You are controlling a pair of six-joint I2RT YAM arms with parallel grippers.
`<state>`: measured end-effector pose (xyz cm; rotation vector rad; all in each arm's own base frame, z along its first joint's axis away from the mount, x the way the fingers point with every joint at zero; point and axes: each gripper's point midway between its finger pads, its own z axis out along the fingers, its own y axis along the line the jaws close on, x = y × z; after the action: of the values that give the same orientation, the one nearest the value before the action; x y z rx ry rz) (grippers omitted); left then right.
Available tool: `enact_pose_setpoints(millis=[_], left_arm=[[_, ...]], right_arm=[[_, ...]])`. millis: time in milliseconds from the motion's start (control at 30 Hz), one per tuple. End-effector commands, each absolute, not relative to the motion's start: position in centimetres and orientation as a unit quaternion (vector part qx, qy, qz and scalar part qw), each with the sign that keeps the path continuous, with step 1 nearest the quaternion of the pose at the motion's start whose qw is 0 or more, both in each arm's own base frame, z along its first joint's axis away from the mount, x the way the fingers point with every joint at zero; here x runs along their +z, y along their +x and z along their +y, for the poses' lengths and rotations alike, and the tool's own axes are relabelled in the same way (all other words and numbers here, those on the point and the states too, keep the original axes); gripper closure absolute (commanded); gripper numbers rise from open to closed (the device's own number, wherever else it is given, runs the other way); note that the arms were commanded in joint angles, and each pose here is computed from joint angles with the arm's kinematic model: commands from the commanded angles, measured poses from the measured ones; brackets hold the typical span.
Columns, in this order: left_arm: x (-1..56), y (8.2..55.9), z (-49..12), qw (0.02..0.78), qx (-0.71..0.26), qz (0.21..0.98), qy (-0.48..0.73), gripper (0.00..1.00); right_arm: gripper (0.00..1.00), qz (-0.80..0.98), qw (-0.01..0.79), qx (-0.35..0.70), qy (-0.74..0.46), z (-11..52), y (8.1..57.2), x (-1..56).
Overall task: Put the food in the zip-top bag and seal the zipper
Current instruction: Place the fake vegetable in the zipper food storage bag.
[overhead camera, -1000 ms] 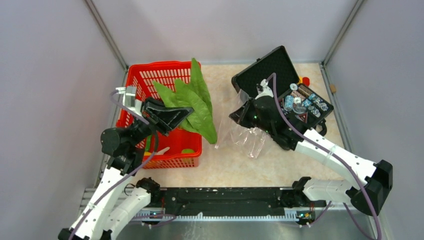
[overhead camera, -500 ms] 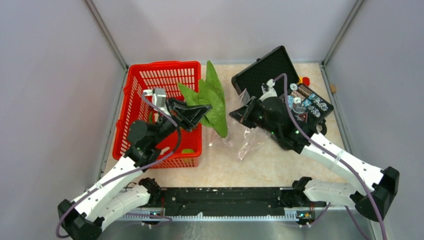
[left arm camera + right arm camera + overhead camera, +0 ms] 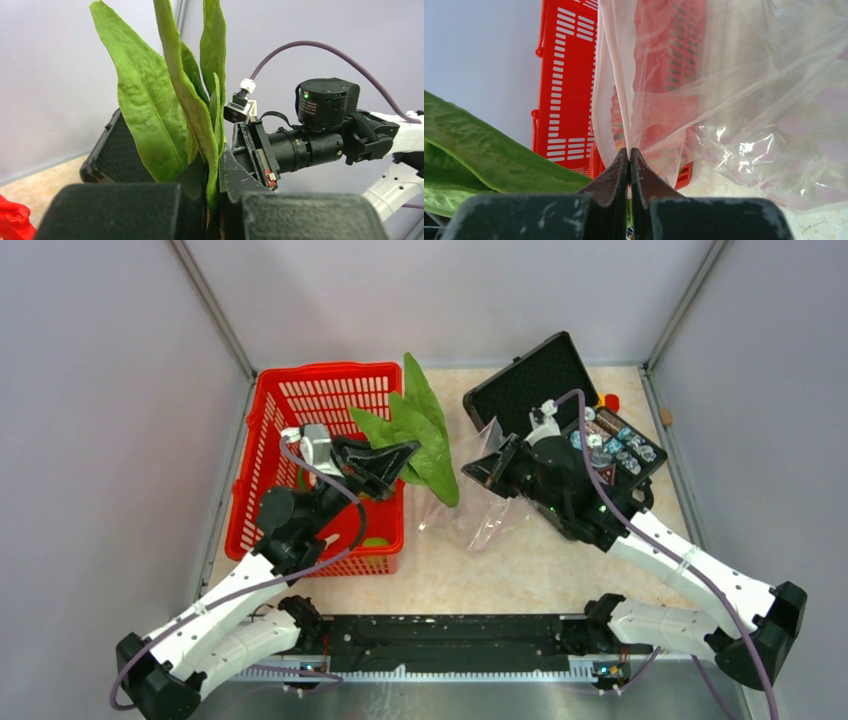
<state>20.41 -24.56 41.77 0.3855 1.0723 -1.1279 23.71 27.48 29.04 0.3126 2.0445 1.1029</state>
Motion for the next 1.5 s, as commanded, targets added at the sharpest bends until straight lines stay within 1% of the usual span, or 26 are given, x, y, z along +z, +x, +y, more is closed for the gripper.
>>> enact_pose_setpoints(millis=[0, 133, 300, 400, 533, 667, 833, 1000, 1100, 1233, 1333, 1467], left_arm=[[44.4, 20.3, -23.6, 0.744, -0.473, 0.436, 0.183, 1.00], [43.4, 21.4, -23.8, 0.763, -0.432, 0.437, 0.199, 1.00], [44.7, 20.6, -23.6, 0.768, -0.442, 0.419, 0.199, 1.00], [44.7, 20.7, -23.3, 0.773, -0.431, 0.421, 0.199, 1.00], [45.0, 20.6, -22.7, 0.784, -0.415, 0.416, 0.198, 1.00], [44.3, 21.3, -23.0, 0.781, -0.400, 0.431, 0.208, 1.00], [43.4, 21.4, -23.6, 0.774, -0.403, 0.437, 0.218, 1.00], [44.9, 20.1, -23.6, 0.769, -0.438, 0.413, 0.214, 1.00], [44.5, 20.3, -23.8, 0.764, -0.441, 0.420, 0.212, 1.00], [44.6, 19.9, -24.7, 0.747, -0.481, 0.412, 0.200, 1.00], [43.9, 20.6, -24.6, 0.759, -0.452, 0.427, 0.194, 1.00], [43.5, 20.7, -24.3, 0.771, -0.428, 0.430, 0.192, 1.00]], right_arm=[[1.00, 0.784, 0.389, 0.470, 0.113, 28.2, 23.5, 30.4], [1.00, 0.782, 0.388, 0.474, 0.114, 28.4, 23.5, 30.0], [1.00, 0.798, 0.381, 0.453, 0.109, 28.3, 23.6, 29.2], [1.00, 0.799, 0.382, 0.453, 0.107, 28.4, 23.7, 29.3], [1.00, 0.814, 0.381, 0.425, 0.106, 28.0, 23.9, 28.5], [1.00, 0.797, 0.378, 0.463, 0.091, 29.0, 23.5, 29.3], [1.00, 0.791, 0.377, 0.474, 0.090, 29.2, 23.4, 29.8], [1.00, 0.785, 0.381, 0.479, 0.097, 29.1, 23.4, 30.5], [1.00, 0.773, 0.377, 0.501, 0.095, 29.6, 23.2, 31.3], [1.00, 0.747, 0.377, 0.536, 0.111, 29.7, 22.9, 33.0], [1.00, 0.711, 0.384, 0.574, 0.131, 29.1, 22.5, 35.4], [1.00, 0.710, 0.385, 0.571, 0.147, 28.1, 22.4, 36.3]])
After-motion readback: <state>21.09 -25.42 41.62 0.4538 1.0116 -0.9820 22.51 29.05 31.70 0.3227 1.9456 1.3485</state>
